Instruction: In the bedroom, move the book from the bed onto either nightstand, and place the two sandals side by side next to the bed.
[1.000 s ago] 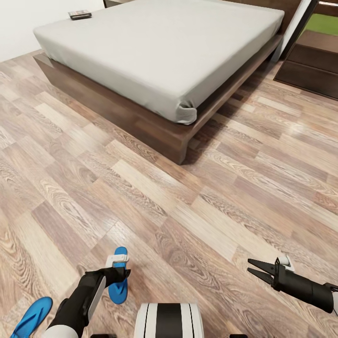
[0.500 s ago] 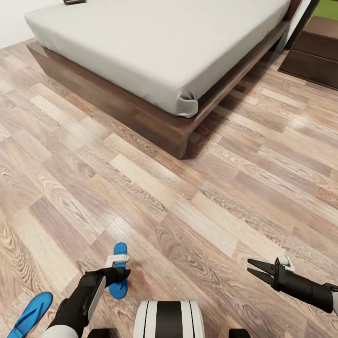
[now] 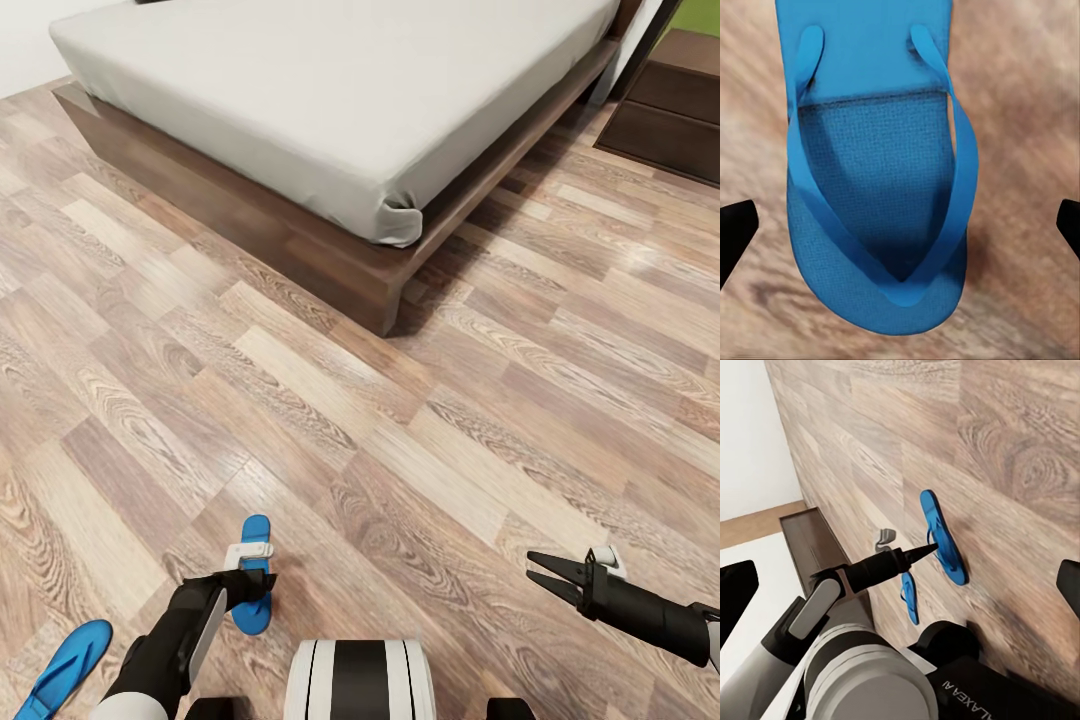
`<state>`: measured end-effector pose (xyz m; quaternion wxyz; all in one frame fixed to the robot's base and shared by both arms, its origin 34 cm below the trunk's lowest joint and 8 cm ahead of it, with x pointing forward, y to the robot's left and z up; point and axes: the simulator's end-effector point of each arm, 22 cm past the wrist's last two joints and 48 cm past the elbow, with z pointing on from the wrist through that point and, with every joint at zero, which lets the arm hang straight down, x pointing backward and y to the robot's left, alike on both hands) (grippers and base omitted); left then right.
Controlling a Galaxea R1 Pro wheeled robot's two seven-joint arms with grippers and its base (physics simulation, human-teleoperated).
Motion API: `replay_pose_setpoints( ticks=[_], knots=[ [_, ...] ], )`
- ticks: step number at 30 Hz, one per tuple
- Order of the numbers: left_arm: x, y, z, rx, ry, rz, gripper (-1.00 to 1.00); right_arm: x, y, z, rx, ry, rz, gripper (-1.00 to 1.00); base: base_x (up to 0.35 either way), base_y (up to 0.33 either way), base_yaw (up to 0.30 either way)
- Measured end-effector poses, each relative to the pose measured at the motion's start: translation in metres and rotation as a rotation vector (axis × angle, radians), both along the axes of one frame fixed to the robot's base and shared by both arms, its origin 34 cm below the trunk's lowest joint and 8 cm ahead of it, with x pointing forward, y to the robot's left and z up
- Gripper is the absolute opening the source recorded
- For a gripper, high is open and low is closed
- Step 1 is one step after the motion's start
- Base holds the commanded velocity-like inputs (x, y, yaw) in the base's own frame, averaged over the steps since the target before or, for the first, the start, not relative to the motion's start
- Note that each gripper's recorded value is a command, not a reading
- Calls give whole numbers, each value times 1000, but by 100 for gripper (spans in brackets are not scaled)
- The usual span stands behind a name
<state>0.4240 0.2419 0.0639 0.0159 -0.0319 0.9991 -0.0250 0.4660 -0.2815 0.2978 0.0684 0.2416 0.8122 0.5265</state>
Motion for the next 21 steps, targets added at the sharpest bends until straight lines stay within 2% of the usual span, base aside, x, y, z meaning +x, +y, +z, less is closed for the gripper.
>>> replay_pose_setpoints(
  ticks=[6,21],
  knots=[
    [-1,2,0,35,3,7,100,0,0,0,0,0,0,100,0,0,0],
    [-2,-1,-1,36,6,10,100,0,0,0,0,0,0,100,0,0,0]
  ],
)
